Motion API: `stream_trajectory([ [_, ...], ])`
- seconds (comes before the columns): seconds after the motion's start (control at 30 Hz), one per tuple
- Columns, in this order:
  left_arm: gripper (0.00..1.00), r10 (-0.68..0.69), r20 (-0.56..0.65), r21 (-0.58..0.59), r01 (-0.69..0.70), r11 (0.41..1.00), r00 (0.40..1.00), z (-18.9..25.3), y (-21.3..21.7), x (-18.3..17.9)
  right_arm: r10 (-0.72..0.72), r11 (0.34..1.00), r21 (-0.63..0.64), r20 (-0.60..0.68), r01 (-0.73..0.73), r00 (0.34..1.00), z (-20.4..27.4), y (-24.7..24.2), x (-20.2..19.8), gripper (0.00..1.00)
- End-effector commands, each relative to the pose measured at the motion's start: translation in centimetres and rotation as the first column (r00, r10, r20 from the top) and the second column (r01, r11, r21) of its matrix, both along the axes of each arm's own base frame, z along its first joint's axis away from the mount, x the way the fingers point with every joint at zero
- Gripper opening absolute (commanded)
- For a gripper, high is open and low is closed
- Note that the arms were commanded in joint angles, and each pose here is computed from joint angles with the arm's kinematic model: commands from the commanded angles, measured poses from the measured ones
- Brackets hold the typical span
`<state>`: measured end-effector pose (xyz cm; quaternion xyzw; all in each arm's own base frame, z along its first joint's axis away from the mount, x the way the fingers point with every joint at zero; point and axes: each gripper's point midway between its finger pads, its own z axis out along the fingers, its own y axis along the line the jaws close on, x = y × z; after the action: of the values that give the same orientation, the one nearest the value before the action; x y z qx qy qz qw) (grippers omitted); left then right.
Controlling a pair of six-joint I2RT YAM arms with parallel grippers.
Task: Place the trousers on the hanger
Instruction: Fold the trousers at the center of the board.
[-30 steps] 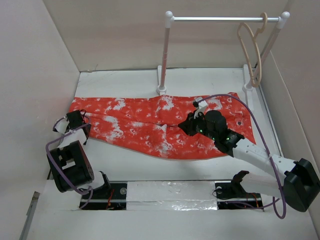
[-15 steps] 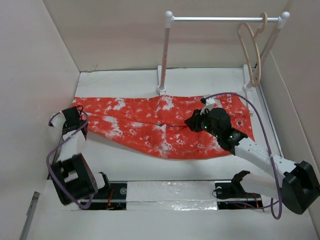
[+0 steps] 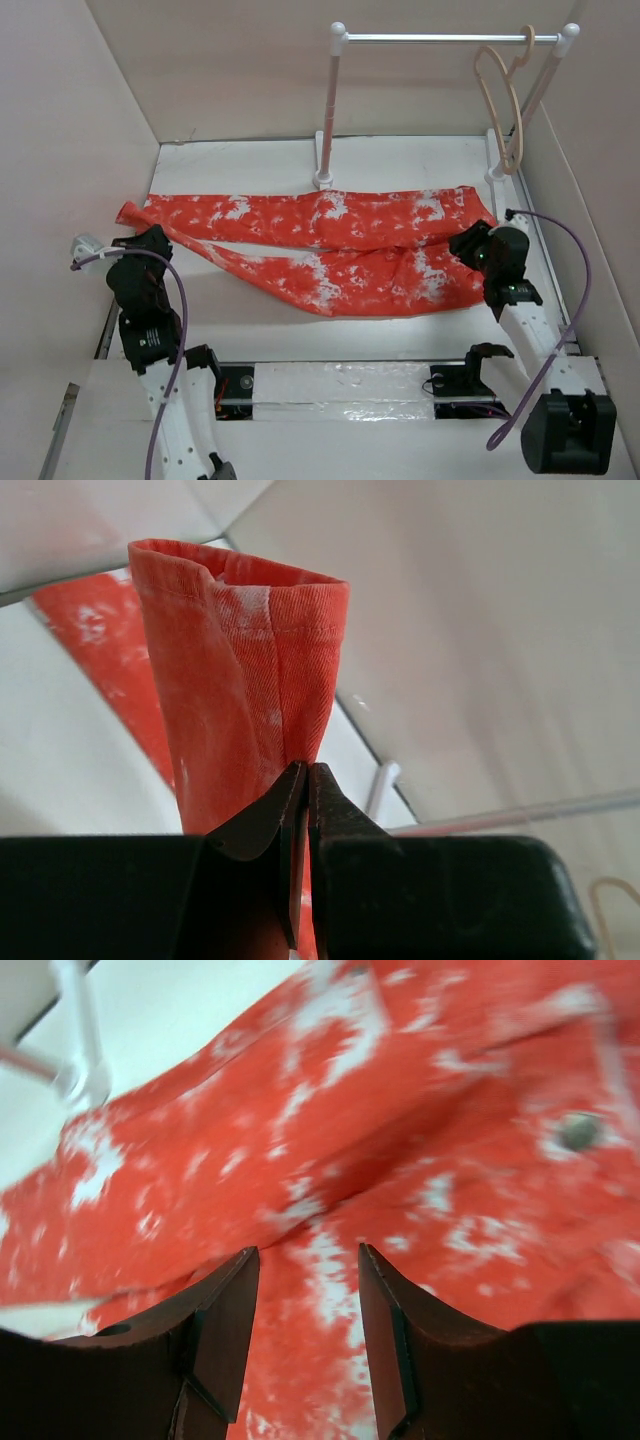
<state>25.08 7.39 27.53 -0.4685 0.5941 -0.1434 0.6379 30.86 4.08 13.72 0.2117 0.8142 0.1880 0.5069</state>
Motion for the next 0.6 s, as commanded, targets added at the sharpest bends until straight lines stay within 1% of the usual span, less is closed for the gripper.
stream_trajectory([
  [0.0, 0.0, -0.106, 0.105, 0.052, 0.101, 0.993, 0.989, 3.0, -2.4, -1.3, -0.248, 0.968, 0.0, -0.081, 0.249, 0.965, -0.8, -5.1, -2.2, 0.5],
  [0.03, 0.0, -0.123, 0.112, 0.05, 0.118, 0.992, 0.986, 3.0, -2.7, -1.3, -0.299, 0.954, -0.011, -0.091, 0.299, 0.95, -1.3, -6.2, -2.7, 0.5],
  [0.07, 0.0, -0.158, 0.121, 0.059, 0.152, 0.987, 0.98, 3.1, -3.4, -1.4, -0.338, 0.941, -0.027, -0.135, 0.338, 0.931, -2.1, -7.1, -3.8, 0.51],
  [0.1, 0.0, -0.181, 0.125, 0.07, 0.173, 0.982, 0.976, 3.2, -3.7, -1.3, -0.412, 0.911, -0.048, -0.154, 0.41, 0.898, -2.5, -8.9, -4.6, 0.51],
  [0.13, 0.0, -0.198, 0.125, 0.077, 0.189, 0.979, 0.972, 3.2, -4.0, -1.2, -0.437, 0.899, -0.043, -0.163, 0.436, 0.885, -2.7, -9.3, -5.2, 0.5],
  [0.2, 0.0, -0.246, 0.123, 0.096, 0.235, 0.967, 0.961, 3.2, -4.8, -1.2, -0.434, 0.898, -0.007, -0.186, 0.44, 0.882, -3.2, -9.1, -5.7, 0.5],
  [0.27, 0.0, -0.294, 0.103, 0.104, 0.284, 0.953, 0.95, 2.8, -5.5, -1.0, -0.494, 0.857, 0.044, -0.212, 0.513, 0.843, -3.8, -9.9, -6.3, 0.44],
  [0.3, 0.0, -0.31, 0.095, 0.109, 0.3, 0.948, 0.946, 2.7, -5.8, -0.9, -0.507, 0.845, 0.057, -0.232, 0.532, 0.83, -4.1, -10.0, -6.5, 0.36],
  [0.37, 0.0, -0.319, 0.094, 0.144, 0.304, 0.942, 0.943, 2.9, -5.8, -1.0, -0.563, 0.805, 0.043, -0.263, 0.592, 0.784, -4.3, -11.5, -7.3, 0.34],
  [0.4, 0.0, -0.325, 0.082, 0.165, 0.309, 0.937, 0.942, 2.9, -6.1, -1.2, -0.635, 0.753, -0.004, -0.265, 0.658, 0.726, -4.5, -13.3, -8.1, 0.39],
  [0.43, 0.0, -0.32, 0.081, 0.17, 0.303, 0.938, 0.944, 2.9, -6.1, -1.3, -0.654, 0.739, -0.026, -0.272, 0.673, 0.706, -4.7, -13.7, -8.5, 0.45],
  [0.47, 0.0, -0.304, 0.083, 0.18, 0.285, 0.941, 0.949, 3.1, -5.8, -1.3, -0.675, 0.711, -0.017, -0.299, 0.703, 0.675, -5.2, -14.4, -8.9, 0.5],
  [0.5, 0.0, -0.299, 0.077, 0.192, 0.28, 0.941, 0.951, 3.1, -5.7, -1.3, -0.673, 0.704, -0.001, -0.32, 0.71, 0.667, -5.3, -14.4, -9.0, 0.61],
  [0.53, 0.0, -0.286, 0.076, 0.194, 0.267, 0.944, 0.955, 3.1, -5.5, -1.3, -0.662, 0.703, 0.018, -0.35, 0.711, 0.663, -5.6, -14.2, -9.2, 0.64],
  [0.57, 0.0, -0.275, 0.074, 0.192, 0.257, 0.947, 0.959, 2.9, -5.3, -1.2, -0.675, 0.682, 0.022, -0.366, 0.731, 0.641, -5.9, -14.5, -9.5, 0.67],
])
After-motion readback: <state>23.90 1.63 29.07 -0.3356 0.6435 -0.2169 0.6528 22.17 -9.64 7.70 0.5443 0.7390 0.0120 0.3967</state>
